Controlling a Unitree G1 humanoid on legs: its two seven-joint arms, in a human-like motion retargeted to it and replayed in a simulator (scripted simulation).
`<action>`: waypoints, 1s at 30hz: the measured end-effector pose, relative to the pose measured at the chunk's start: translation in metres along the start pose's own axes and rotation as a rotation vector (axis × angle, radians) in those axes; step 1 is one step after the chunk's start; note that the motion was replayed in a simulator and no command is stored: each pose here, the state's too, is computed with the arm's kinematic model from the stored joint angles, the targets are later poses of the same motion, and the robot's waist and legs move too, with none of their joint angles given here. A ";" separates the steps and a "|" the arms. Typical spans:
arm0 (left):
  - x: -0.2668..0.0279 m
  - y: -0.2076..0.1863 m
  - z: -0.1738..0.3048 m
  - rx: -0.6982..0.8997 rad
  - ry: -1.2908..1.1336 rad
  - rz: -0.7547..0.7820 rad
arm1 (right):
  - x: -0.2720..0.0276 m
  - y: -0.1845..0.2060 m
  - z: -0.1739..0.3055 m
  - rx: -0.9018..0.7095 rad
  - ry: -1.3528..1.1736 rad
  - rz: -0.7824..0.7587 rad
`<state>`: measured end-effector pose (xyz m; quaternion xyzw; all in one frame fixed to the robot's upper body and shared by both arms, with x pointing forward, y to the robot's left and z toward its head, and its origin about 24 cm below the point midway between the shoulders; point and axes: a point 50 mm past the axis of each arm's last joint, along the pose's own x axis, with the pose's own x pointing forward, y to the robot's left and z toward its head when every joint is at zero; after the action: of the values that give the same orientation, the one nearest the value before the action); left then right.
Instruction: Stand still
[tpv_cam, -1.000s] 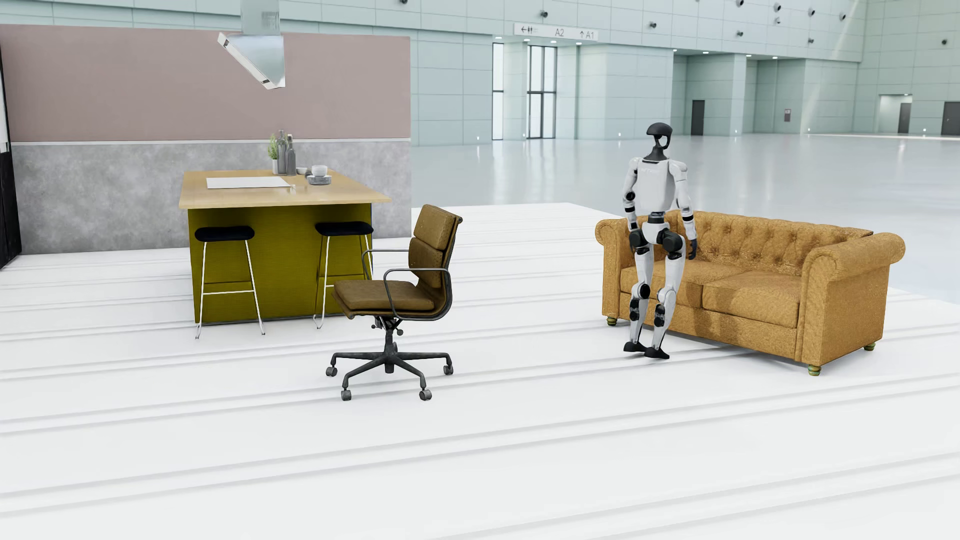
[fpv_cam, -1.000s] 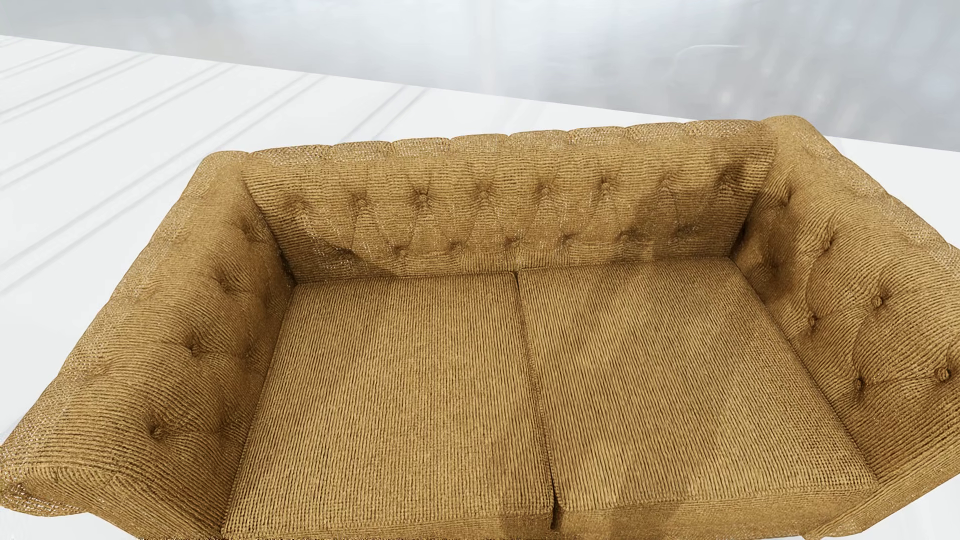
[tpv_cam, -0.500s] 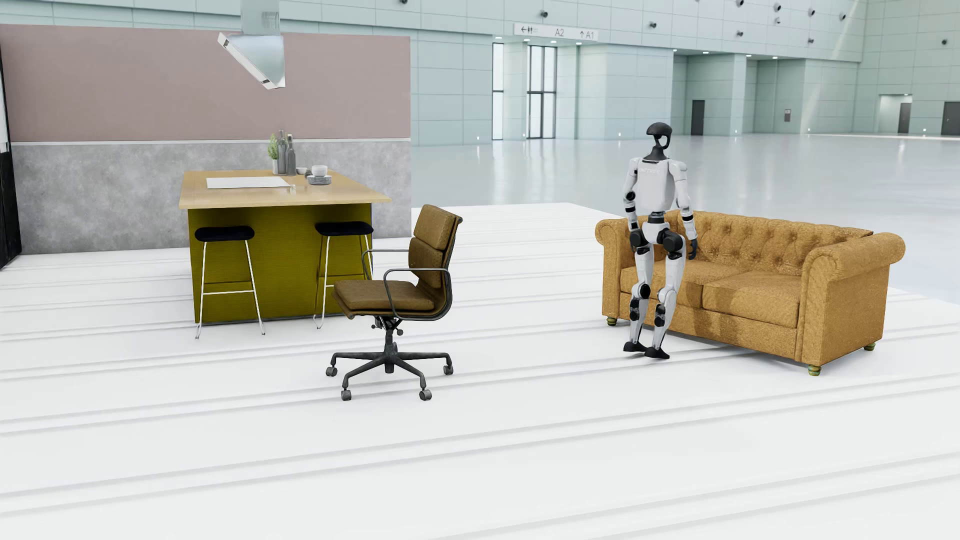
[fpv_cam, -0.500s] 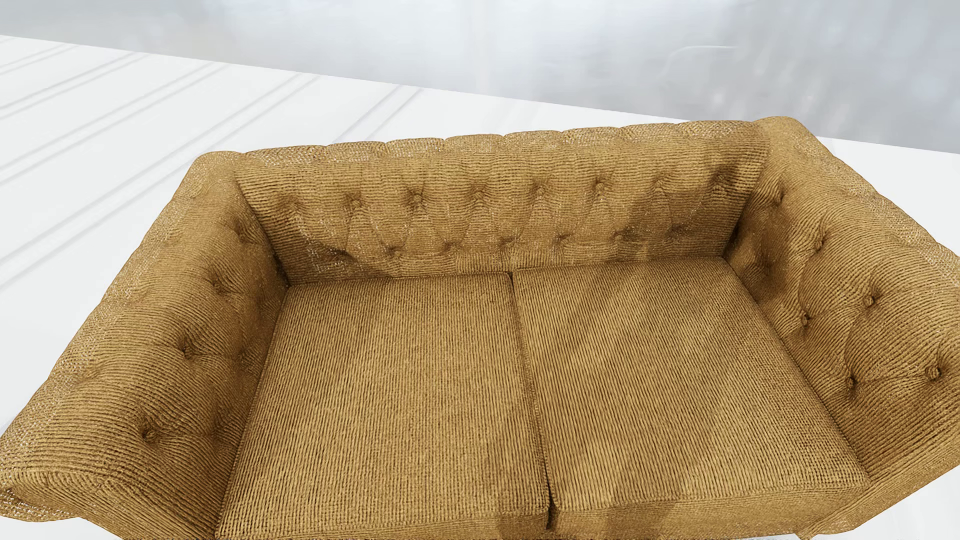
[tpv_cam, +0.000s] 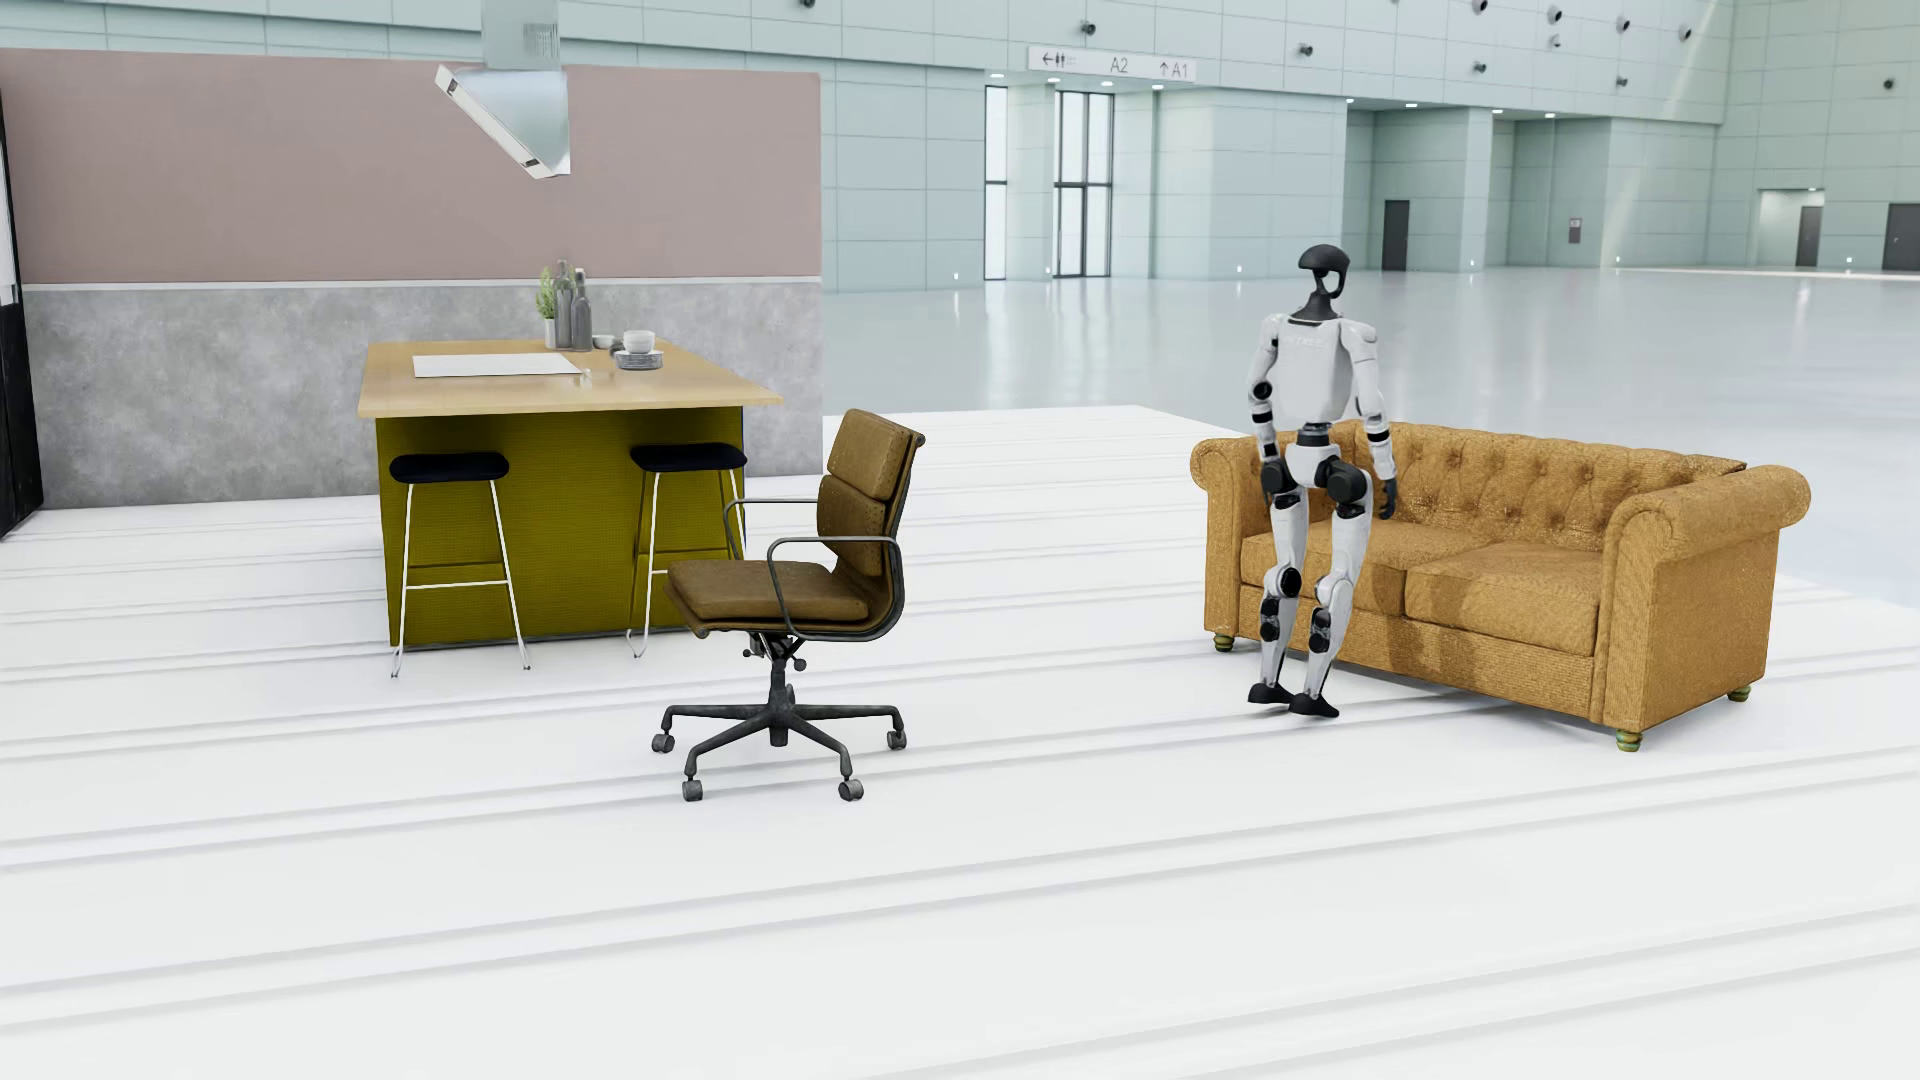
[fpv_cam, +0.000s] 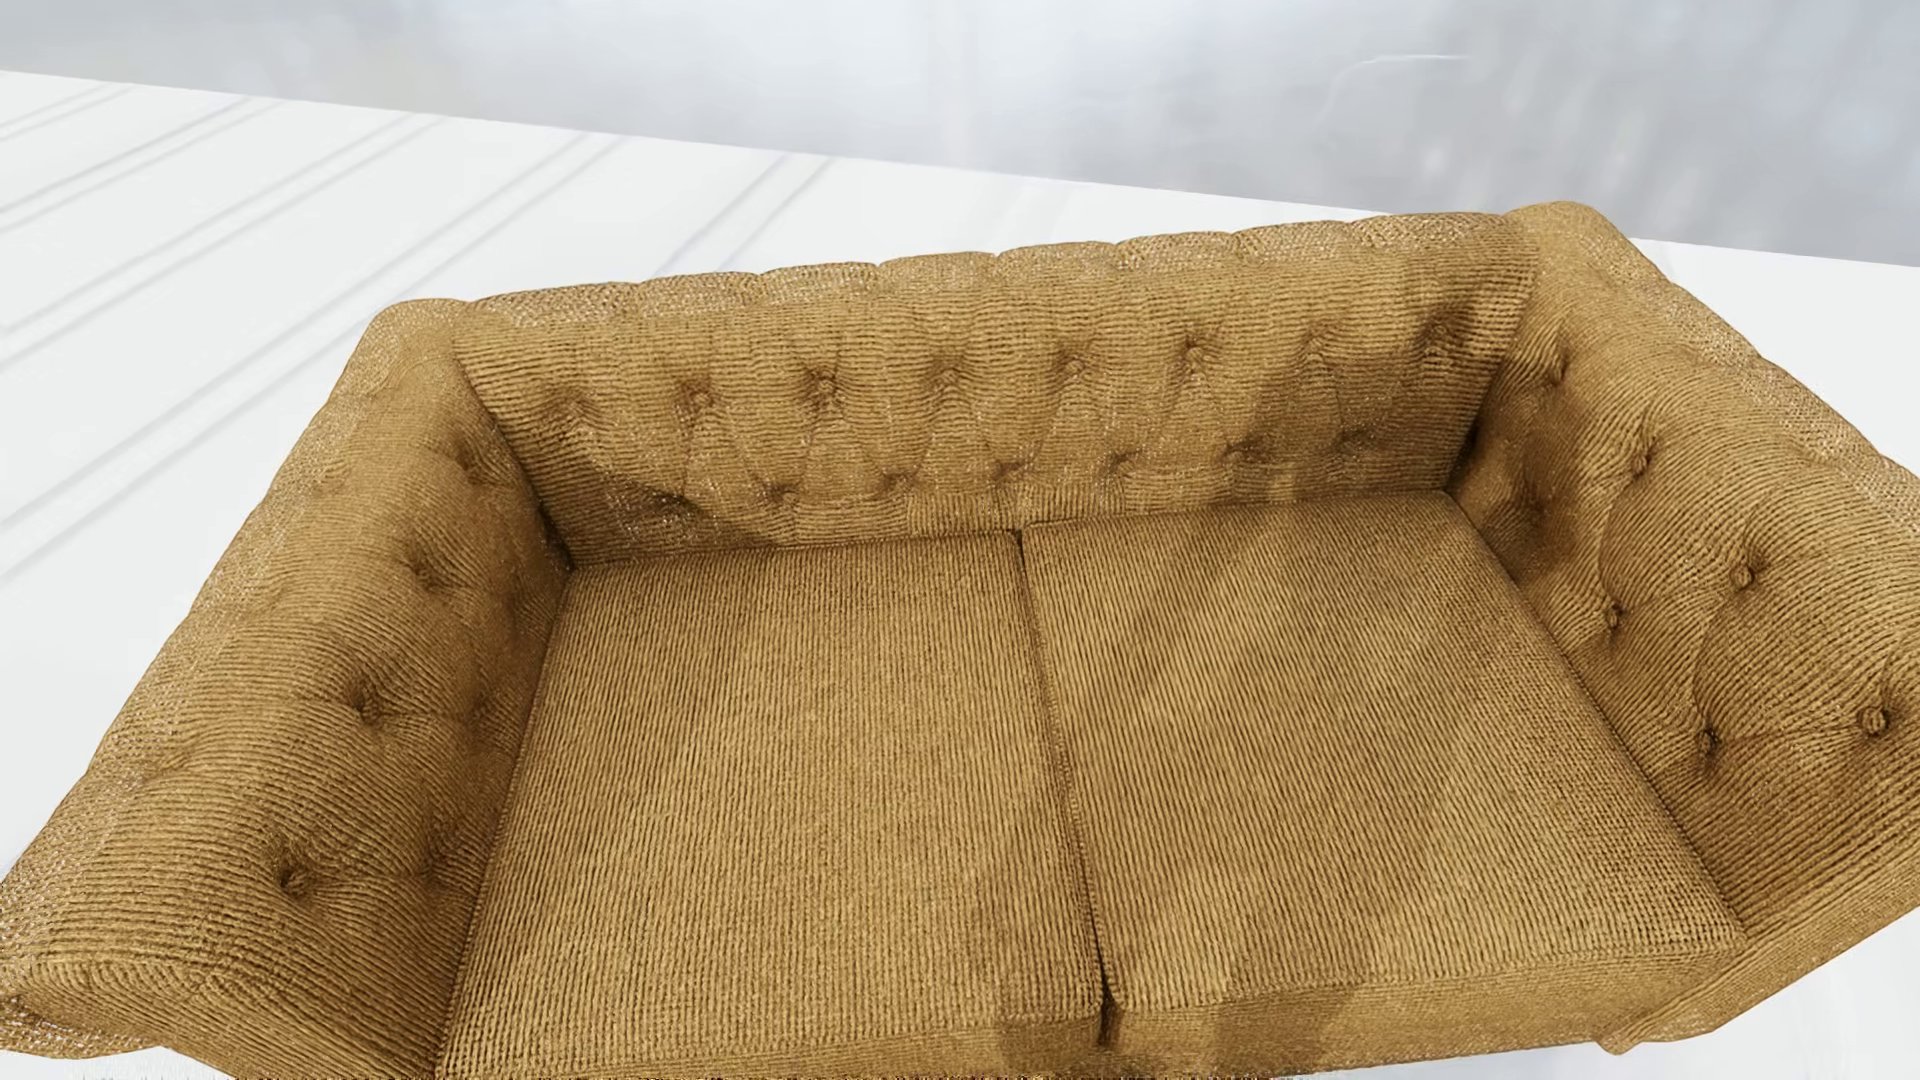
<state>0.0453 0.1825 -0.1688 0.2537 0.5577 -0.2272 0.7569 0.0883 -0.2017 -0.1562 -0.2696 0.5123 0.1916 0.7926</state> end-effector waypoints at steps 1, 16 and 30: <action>0.000 0.001 0.001 -0.006 -0.004 0.005 | 0.000 -0.001 0.000 0.003 -0.001 -0.004; 0.001 0.000 0.007 -0.005 -0.021 0.000 | 0.000 -0.002 0.000 0.007 -0.003 -0.007; 0.001 0.001 0.007 -0.001 -0.025 0.002 | 0.000 -0.002 0.003 0.003 -0.009 -0.007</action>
<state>0.0517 0.1784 -0.1677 0.2512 0.5480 -0.2293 0.7642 0.0919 -0.2018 -0.1551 -0.2691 0.5079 0.1894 0.7961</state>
